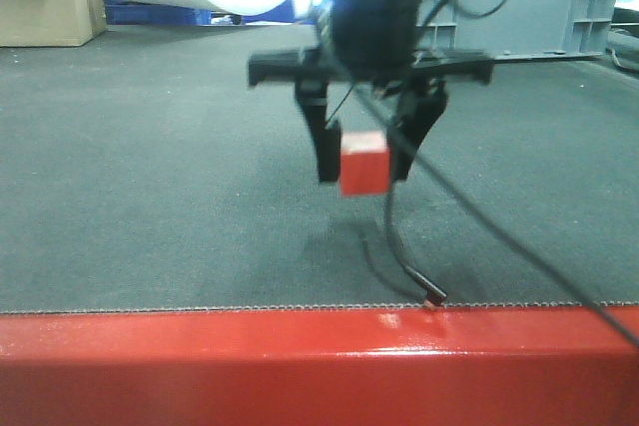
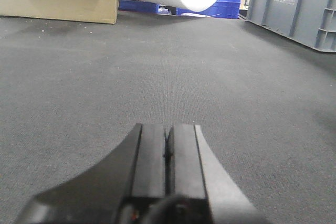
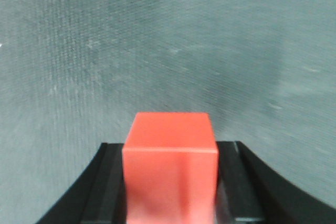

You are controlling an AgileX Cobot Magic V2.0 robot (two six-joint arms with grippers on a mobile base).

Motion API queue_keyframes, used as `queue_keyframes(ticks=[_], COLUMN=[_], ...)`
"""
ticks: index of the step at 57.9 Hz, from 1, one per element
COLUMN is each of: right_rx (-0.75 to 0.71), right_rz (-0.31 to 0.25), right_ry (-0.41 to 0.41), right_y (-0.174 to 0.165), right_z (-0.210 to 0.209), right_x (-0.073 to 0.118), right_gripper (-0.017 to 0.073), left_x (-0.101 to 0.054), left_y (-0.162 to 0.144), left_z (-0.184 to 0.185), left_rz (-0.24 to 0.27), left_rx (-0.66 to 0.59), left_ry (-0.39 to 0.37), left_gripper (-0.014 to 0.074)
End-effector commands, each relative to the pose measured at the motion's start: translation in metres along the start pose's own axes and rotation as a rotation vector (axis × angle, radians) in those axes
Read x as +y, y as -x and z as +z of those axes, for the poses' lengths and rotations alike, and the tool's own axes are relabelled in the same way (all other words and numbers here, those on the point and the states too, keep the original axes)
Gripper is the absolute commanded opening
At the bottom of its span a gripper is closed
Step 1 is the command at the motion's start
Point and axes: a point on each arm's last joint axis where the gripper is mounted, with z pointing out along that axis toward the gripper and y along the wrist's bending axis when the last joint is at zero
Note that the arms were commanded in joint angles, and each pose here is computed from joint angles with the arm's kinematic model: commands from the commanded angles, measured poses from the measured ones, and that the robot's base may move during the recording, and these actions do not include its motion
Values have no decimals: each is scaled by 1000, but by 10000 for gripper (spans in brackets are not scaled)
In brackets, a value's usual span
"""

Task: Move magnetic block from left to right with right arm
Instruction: 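Lower the red cube onto the table with the right gripper, then open the right gripper and raise it away from the cube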

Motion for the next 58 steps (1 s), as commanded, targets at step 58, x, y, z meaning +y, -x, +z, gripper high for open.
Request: queue_keyframes(ticks=[58], right_rx=[-64], right_rz=[-6], right_ry=[82], right_y=[4], right_z=[-26], right_x=[14], right_gripper=[582], left_x=[0], left_y=[5], left_z=[-1], left_rz=[-11], left_rx=[-81], left_ry=[-5], left_gripper=[-126])
